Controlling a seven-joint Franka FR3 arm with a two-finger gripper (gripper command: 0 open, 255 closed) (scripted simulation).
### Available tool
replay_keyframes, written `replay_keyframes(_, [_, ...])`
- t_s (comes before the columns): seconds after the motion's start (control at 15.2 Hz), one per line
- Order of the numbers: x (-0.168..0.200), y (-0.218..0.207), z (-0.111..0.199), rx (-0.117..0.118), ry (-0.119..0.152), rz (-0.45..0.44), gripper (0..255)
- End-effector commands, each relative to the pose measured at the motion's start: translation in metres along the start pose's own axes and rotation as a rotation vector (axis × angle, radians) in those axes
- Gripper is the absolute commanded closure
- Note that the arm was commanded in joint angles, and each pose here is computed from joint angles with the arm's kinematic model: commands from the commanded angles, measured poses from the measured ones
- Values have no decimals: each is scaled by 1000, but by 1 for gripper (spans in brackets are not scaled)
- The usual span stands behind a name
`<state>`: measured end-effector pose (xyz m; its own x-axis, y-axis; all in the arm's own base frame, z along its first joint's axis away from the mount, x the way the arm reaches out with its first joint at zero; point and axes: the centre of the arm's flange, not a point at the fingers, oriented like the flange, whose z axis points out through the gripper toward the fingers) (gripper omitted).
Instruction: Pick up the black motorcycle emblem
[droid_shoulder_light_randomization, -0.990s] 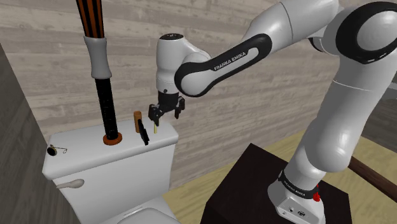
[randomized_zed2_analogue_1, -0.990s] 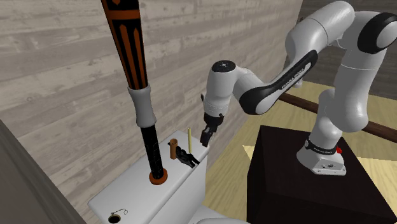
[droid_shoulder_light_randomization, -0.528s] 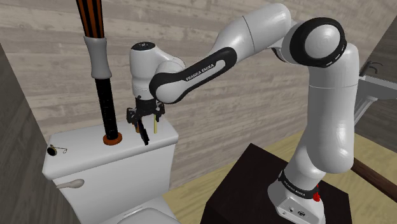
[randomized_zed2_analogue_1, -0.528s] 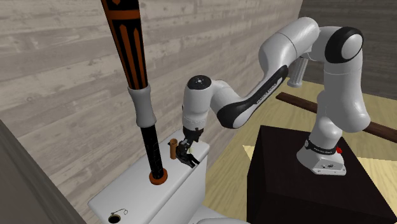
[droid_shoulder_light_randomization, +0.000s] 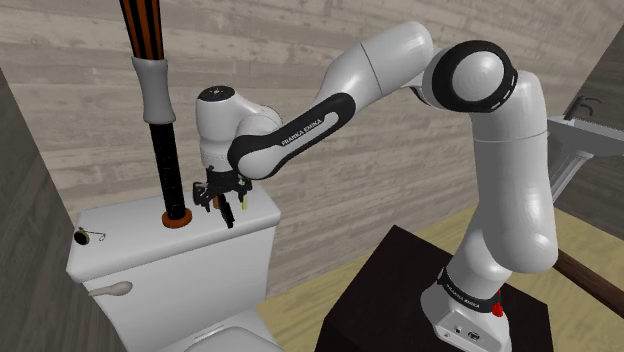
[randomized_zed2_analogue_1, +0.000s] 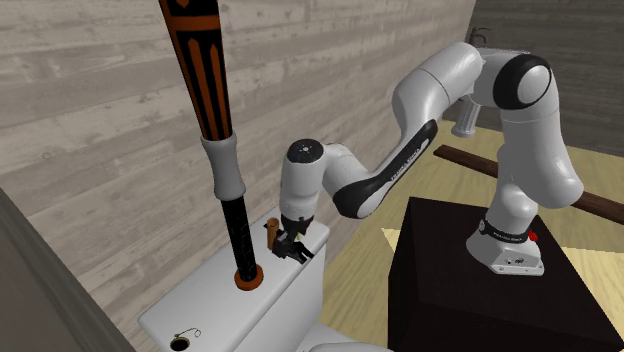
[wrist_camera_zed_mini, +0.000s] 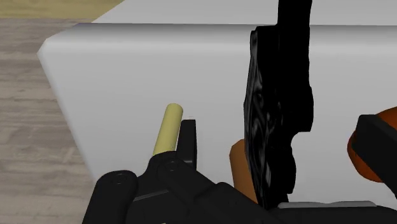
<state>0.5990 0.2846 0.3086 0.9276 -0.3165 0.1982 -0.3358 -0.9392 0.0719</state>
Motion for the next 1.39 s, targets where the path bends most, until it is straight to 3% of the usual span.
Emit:
replay_keyframes(0.0, [-1, 0, 8, 0, 0, 0, 0])
replay_keyframes(0.07, [-1, 0, 8, 0, 0, 0, 0])
replay_keyframes(0.13, [-2, -1, 8, 0, 0, 0, 255])
replay_keyframes(0.73, [-1, 0, 8, 0, 0, 0, 255])
replay_keyframes(1.32, [8, 3, -39, 0, 0, 0, 255])
